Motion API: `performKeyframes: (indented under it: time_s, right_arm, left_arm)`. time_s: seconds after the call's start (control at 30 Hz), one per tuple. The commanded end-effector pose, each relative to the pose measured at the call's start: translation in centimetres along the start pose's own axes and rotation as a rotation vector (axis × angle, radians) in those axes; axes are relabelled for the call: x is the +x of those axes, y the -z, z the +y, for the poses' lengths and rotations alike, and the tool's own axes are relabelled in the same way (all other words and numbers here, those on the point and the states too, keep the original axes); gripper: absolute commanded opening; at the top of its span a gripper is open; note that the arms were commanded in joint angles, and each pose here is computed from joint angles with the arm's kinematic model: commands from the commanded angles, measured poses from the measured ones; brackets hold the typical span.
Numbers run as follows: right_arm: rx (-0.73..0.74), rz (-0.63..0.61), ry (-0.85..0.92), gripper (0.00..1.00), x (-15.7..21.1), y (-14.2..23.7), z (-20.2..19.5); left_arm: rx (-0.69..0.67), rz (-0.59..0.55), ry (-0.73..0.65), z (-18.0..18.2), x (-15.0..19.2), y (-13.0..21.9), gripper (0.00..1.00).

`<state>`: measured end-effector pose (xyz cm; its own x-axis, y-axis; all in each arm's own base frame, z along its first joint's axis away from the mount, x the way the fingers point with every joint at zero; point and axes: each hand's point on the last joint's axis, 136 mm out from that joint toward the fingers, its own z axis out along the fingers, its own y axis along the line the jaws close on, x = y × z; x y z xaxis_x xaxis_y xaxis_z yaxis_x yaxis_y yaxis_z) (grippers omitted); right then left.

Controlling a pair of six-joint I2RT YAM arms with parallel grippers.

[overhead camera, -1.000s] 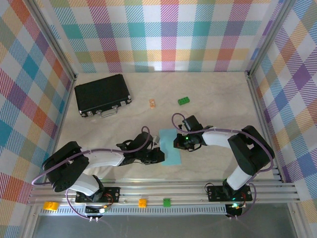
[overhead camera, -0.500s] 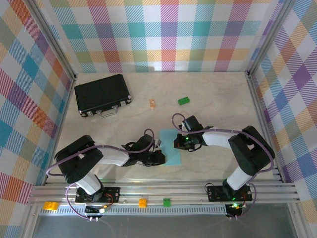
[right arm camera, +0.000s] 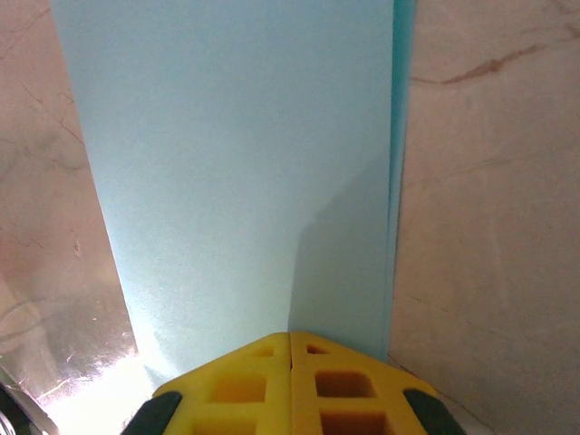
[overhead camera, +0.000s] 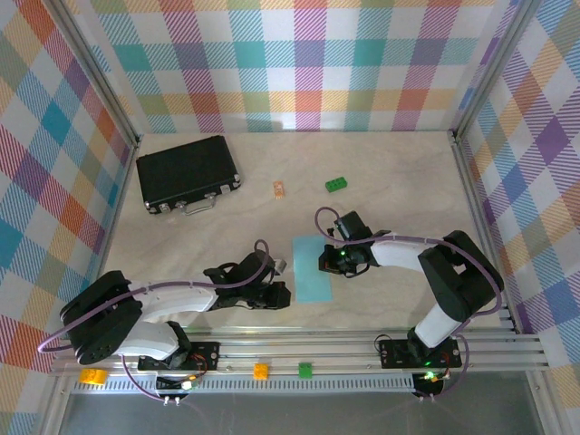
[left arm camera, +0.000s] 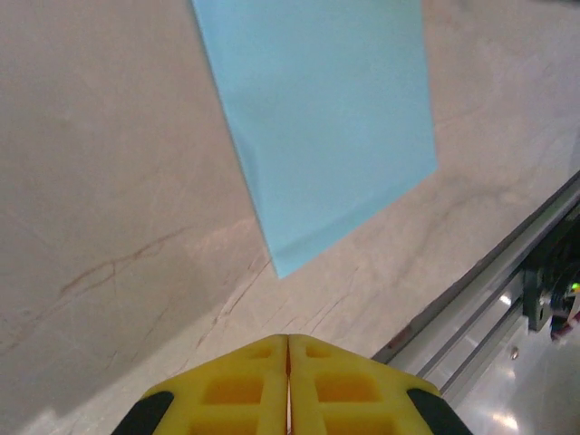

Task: Fold a paper plane with a square sheet of paper (pick it up from the middle)

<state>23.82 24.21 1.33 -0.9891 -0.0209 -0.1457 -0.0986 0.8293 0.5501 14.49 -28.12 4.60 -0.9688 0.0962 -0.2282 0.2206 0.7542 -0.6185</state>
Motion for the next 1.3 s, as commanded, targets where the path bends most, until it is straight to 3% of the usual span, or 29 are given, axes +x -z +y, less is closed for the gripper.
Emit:
performKeyframes:
  time_s: [0.0, 0.17, 0.3, 0.6, 0.67, 0.73, 0.8, 1.27]
  right_arm:
    - [0.087, 0.099, -0.043, 0.00, 3.0, -0.3, -2.8]
    - [-0.060, 0.029, 0.035, 0.08, 0.6, 1.6, 1.8]
    - [-0.097, -0.060, 0.083, 0.16, -0.8, 4.1, 3.8]
    - [0.055, -0.303, 0.027, 0.30, -0.4, 9.0, 0.2]
    - [0.062, -0.336, -0.030, 0.39, 0.3, 9.4, -0.9]
    - [0.005, -0.318, -0.028, 0.48, 1.4, 9.5, -0.5]
    - [-0.085, -0.296, -0.001, 0.50, 2.4, 9.4, 0.7]
    - [-0.228, -0.005, -0.205, 0.48, 6.9, 6.4, 1.6]
  left_arm:
    - [-0.049, -0.084, 0.009, 0.0, -1.9, 0.9, 0.08]
    - [-0.006, -0.147, 0.070, -0.7, -5.0, 1.7, 0.09]
    - [0.063, -0.198, 0.122, -1.4, -7.9, 2.4, 0.10]
    - [0.107, -0.182, 0.141, -2.2, -13.2, 0.8, 0.12]
    - [0.117, -0.168, 0.141, -2.6, -14.5, -0.1, 0.13]
    - [0.110, -0.150, 0.148, -2.4, -15.4, -1.2, 0.13]
    - [0.095, -0.145, 0.154, -1.9, -16.2, -2.1, 0.14]
    - [0.068, -0.105, 0.185, 1.4, -19.2, -4.9, 0.17]
